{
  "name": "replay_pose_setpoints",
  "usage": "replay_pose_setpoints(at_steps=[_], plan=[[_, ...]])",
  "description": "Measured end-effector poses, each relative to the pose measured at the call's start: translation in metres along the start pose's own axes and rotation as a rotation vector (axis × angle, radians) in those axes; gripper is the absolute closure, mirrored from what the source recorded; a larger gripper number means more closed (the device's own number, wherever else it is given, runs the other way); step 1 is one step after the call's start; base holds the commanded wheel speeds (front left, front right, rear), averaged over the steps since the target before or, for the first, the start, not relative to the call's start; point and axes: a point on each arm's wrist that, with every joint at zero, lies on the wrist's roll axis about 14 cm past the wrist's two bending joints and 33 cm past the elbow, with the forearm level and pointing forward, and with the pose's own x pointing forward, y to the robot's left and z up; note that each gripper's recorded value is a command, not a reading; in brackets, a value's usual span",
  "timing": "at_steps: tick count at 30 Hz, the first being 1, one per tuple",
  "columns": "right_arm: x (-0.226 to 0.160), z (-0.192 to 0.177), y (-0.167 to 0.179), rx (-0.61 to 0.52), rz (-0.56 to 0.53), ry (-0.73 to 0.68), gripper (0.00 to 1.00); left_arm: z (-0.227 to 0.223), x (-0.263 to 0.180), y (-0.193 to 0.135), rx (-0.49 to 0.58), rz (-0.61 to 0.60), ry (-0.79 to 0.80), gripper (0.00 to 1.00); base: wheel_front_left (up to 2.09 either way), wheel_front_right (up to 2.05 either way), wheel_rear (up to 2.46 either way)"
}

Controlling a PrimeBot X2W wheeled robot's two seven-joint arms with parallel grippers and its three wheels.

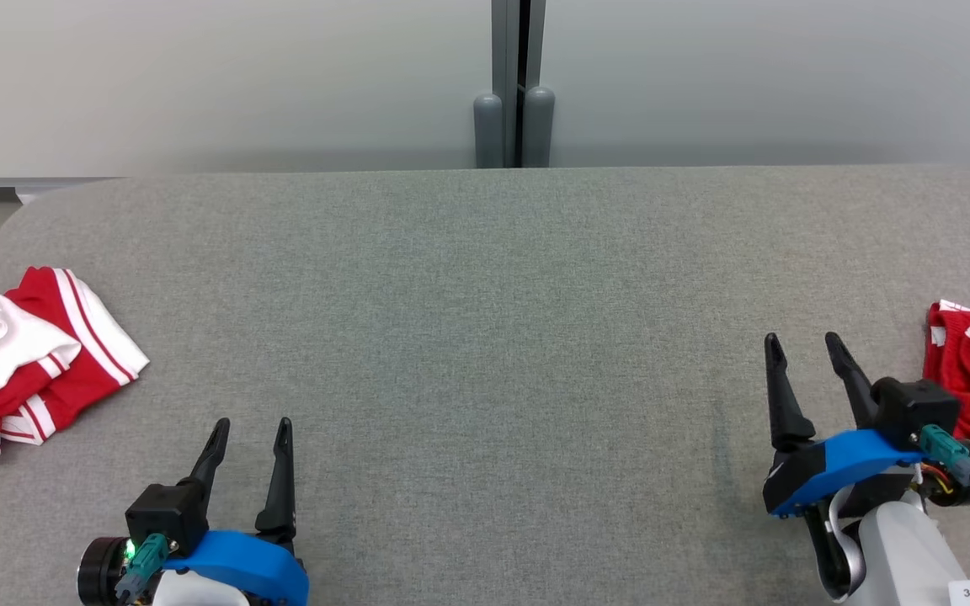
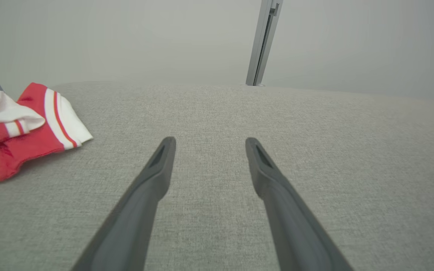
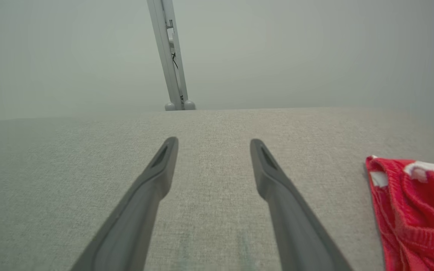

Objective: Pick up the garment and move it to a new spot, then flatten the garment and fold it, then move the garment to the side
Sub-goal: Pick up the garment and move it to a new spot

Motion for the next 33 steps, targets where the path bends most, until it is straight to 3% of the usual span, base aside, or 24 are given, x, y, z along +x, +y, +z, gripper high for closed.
replay_pose_setpoints(at_steps=[14, 33], plan=[[-0.024, 0.018, 0.018, 0.026, 0.05, -0.051, 0.0, 0.023, -0.015, 0.006, 0.019, 0.058, -0.082, 0.0, 0.0, 0.0, 0.0], [-0.037, 0.009, 0.019, 0.041, 0.051, -0.027, 0.0, 0.026, -0.02, 0.007, 0.026, 0.077, -0.095, 0.0, 0.0, 0.0, 0.0]])
